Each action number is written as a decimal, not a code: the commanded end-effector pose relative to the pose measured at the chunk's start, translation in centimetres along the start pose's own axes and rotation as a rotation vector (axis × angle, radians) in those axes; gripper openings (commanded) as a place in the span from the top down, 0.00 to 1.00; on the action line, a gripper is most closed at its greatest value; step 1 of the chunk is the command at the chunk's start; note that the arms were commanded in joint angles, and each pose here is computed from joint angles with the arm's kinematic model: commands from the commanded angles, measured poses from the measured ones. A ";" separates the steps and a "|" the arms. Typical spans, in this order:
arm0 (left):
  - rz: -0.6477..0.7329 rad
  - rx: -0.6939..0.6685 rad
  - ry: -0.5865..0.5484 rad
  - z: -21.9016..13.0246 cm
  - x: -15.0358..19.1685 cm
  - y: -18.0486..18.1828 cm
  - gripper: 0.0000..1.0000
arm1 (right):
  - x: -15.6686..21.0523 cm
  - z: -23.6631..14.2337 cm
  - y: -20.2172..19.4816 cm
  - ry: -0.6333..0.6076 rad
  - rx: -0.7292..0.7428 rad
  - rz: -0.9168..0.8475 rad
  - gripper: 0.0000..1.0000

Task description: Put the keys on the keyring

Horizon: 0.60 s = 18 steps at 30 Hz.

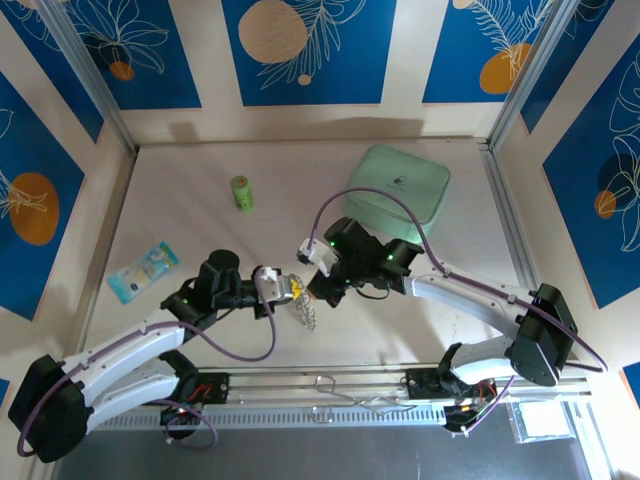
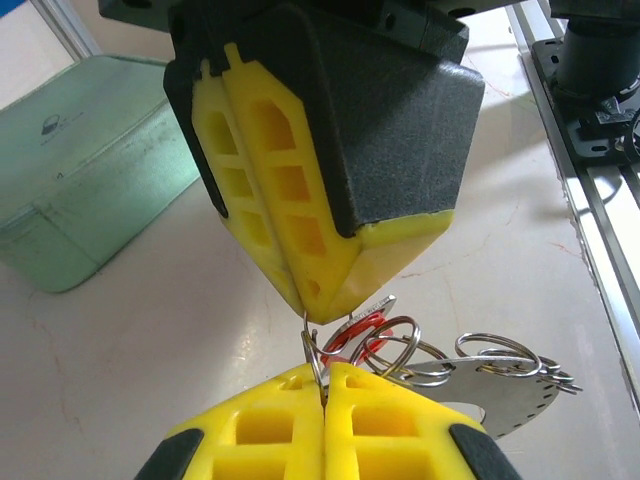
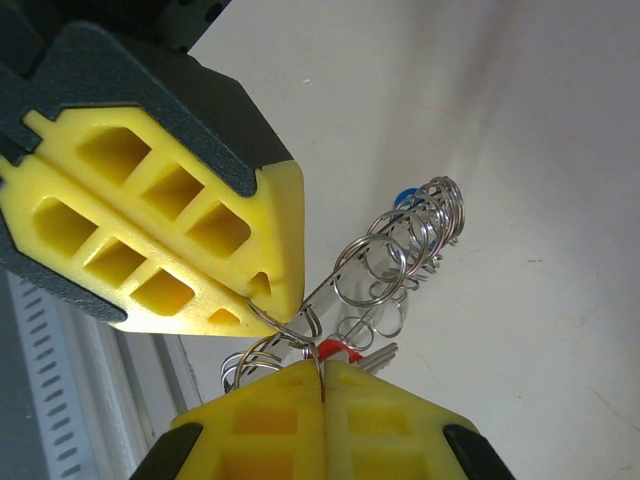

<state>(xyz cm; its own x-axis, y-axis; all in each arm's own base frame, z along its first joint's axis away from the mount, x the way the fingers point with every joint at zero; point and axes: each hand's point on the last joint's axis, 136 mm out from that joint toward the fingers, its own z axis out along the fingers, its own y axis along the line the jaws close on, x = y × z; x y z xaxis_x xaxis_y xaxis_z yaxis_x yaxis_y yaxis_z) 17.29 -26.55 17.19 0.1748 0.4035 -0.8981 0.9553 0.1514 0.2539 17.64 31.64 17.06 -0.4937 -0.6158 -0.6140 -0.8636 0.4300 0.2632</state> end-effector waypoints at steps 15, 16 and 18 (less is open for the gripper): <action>-0.053 -0.021 -0.287 -1.5 -6.0 0.2 1.00 | -1.1 -1.8 -0.5 -0.105 -0.063 -0.017 0.67; -0.067 -0.024 -0.304 -1.6 -6.2 0.4 1.00 | -1.0 -2.2 -0.4 -0.113 -0.063 -0.020 0.65; -0.095 -0.028 -0.344 -1.7 -6.7 0.6 1.00 | -0.7 -3.1 -0.2 -0.142 -0.063 -0.035 0.62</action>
<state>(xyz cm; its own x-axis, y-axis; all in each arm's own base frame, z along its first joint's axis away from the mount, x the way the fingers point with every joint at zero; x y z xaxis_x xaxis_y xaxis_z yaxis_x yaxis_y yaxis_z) 17.10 -27.11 20.73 0.1397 0.2075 -0.9682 0.9578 0.2198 0.1853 18.55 30.49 18.56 -0.4847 -0.5536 -0.6772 -0.8677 0.4018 0.2926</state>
